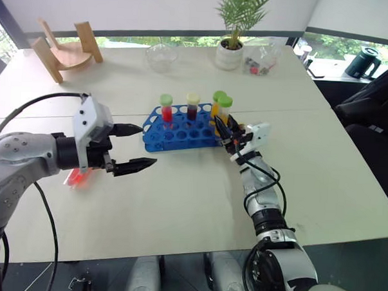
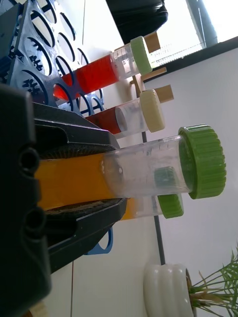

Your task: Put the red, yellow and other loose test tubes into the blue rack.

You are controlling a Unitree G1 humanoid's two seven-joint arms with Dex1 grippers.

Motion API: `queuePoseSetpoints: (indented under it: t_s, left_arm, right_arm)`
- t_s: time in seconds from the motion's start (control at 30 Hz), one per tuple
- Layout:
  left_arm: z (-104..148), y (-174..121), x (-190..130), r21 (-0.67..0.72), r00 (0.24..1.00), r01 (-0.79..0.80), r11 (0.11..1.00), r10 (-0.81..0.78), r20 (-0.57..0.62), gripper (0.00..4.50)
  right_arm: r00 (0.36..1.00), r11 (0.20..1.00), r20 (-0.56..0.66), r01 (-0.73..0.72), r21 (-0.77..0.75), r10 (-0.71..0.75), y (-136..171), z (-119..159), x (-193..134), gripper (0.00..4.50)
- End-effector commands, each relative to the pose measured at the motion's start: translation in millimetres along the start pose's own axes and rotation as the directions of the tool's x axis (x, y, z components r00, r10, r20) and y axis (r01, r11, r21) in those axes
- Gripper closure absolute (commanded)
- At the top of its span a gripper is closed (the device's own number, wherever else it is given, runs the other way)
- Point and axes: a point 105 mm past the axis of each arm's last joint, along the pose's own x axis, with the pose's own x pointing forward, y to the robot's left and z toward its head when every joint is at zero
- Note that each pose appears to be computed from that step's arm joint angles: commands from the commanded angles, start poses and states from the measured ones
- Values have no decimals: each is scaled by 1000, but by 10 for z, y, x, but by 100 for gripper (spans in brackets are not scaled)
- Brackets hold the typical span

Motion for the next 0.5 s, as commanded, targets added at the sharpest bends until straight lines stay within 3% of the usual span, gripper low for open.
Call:
queuePoseSetpoints:
  t_s: [0.03, 0.2, 0.23, 0.33, 0.4, 0.5]
  left_arm:
    - [94, 17, -10, 47, 1000, -10, 999, 9, 23, 0]
    - [79, 10, 24, 43, 1000, 2, 999, -4, 27, 0]
    - [72, 6, 33, 43, 1000, 4, 999, -5, 27, 0]
    - [41, 3, 52, 39, 1000, 8, 999, -10, 27, 0]
    - [17, -11, 81, 35, 999, 19, 999, -20, 28, 0]
    - [-5, -22, 152, 38, 999, 31, 999, -32, 34, 0]
  right_arm:
    - [999, 1000, -45, 14, -10, -14, 3, -122, -52, 273]
    - [995, 989, -100, 7, -148, -22, -143, -23, -145, 26]
    - [995, 984, -102, -13, -178, -5, -182, 70, -182, 6]
    - [978, 959, -200, -110, -260, 58, -263, 362, -275, 6]
    - [959, 962, -273, -143, -234, 77, -312, 559, -298, 6]
    - [878, 967, -469, -198, -160, 102, -420, 691, -342, 6]
